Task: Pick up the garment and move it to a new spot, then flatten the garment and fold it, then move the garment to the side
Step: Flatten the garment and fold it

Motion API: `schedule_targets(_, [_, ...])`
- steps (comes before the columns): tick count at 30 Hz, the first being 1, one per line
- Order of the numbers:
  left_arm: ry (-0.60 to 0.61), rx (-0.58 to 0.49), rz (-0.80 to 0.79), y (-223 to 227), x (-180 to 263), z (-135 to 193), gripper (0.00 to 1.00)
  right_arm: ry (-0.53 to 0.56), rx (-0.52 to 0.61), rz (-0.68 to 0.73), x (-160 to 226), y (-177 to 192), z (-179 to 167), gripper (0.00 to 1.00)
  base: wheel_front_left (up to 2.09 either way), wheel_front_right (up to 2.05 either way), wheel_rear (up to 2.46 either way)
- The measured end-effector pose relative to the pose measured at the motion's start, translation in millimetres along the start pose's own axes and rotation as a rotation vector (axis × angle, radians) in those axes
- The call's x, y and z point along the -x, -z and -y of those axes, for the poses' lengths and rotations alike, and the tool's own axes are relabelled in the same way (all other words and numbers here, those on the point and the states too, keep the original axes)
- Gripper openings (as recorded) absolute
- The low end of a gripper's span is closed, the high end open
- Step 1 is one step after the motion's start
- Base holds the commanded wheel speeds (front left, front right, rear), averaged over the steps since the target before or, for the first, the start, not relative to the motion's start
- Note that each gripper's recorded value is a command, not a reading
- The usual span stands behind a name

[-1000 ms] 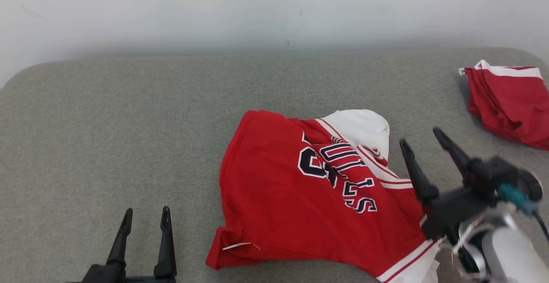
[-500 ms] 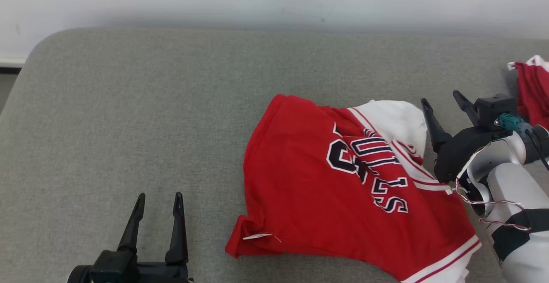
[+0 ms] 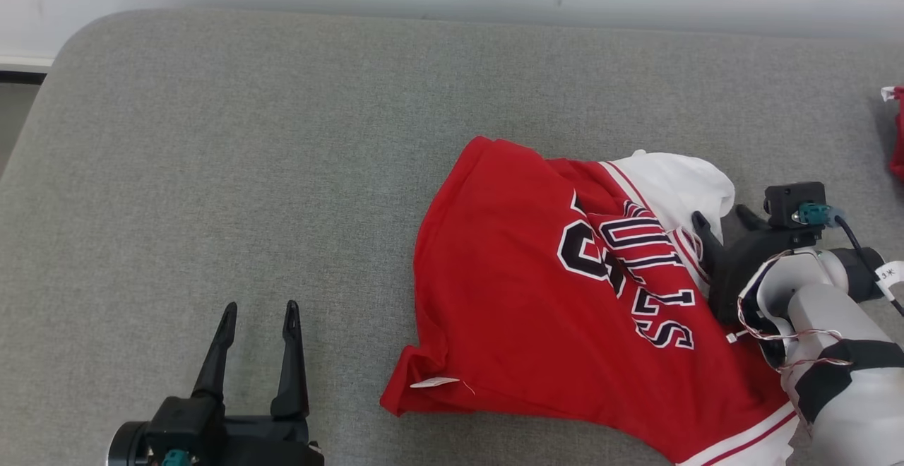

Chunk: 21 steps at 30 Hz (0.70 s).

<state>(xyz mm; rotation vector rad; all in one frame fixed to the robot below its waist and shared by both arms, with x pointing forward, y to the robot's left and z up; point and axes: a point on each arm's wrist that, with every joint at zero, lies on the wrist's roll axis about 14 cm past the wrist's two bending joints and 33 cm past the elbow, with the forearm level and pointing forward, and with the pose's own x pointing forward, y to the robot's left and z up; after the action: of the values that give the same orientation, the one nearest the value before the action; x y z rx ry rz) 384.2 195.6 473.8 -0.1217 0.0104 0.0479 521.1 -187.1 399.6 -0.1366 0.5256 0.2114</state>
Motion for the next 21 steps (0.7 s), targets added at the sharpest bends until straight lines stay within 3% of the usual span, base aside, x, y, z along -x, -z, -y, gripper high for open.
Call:
schedule_targets(1, [0.003, 0.000, 0.001, 0, -1, 1, 1.00, -0.003, -0.010, -0.002, -1, 0, -1, 0.00, 0.00, 0.00, 0.00])
schedule_targets(7, [0.012, 0.001, -0.002, 2, -6, 4, 1.00, -0.010, 0.004, 0.046, -8, -21, 2, 0.00, 0.00, 0.00, 0.00])
schedule_targets(21, [0.019, 0.024, -0.009, 3, -7, 6, 1.00, 0.038, 0.121, 0.505, -3, -221, 29, 0.00, 0.00, 0.00, 0.00])
